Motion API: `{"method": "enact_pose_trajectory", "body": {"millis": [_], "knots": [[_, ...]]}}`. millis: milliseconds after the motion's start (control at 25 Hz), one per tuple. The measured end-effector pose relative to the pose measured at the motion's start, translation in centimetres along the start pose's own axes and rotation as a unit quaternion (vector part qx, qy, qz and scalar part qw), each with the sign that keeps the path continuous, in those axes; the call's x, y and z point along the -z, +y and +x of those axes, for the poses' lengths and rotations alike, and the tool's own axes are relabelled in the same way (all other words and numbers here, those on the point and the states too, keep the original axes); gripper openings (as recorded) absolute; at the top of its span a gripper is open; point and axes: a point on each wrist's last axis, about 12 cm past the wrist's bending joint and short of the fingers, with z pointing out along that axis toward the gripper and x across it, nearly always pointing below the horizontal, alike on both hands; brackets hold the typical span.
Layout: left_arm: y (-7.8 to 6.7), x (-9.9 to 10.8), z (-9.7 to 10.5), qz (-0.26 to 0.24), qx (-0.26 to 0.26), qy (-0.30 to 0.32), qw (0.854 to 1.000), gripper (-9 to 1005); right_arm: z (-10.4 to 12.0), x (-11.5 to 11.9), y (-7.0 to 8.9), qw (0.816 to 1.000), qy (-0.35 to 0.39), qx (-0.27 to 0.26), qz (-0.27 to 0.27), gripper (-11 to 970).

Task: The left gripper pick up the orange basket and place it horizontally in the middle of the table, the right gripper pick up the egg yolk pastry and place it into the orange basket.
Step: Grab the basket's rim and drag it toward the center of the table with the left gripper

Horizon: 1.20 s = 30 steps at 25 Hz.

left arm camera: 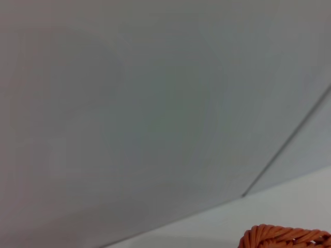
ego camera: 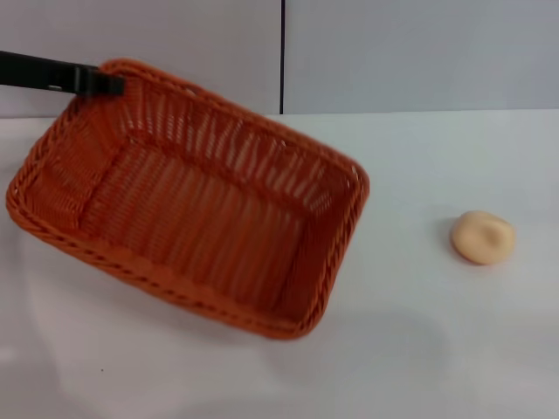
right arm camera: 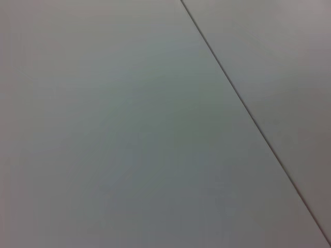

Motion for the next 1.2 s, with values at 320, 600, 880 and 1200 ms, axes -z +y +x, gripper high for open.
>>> {"method": "enact_pose_trajectory", "body": {"millis": [320,600,880,1200], "knots": [[2.4,2.4,2.5,0.021,0.096,-0.07,0.993,199,0.1,0.0,-0.2,1.0,0.006,0.001,0.005,654],[3.7,3.9,6.0,0.031,0.157,-0.107,0.981,208,0.0,-0.5,-0.1,1.0,0.005,0.004,0.004,654],[4.0,3.5,9.7,0.056,0.213,-0.111,0.969,217,0.1,-1.0,0.1,1.0,0.008,0.005,0.002,655],[3.7,2.8,11.4,0.071,0.23,-0.102,0.965,227,0.0,-1.6,0.2,1.0,0.006,0.008,-0.001,654]]}}
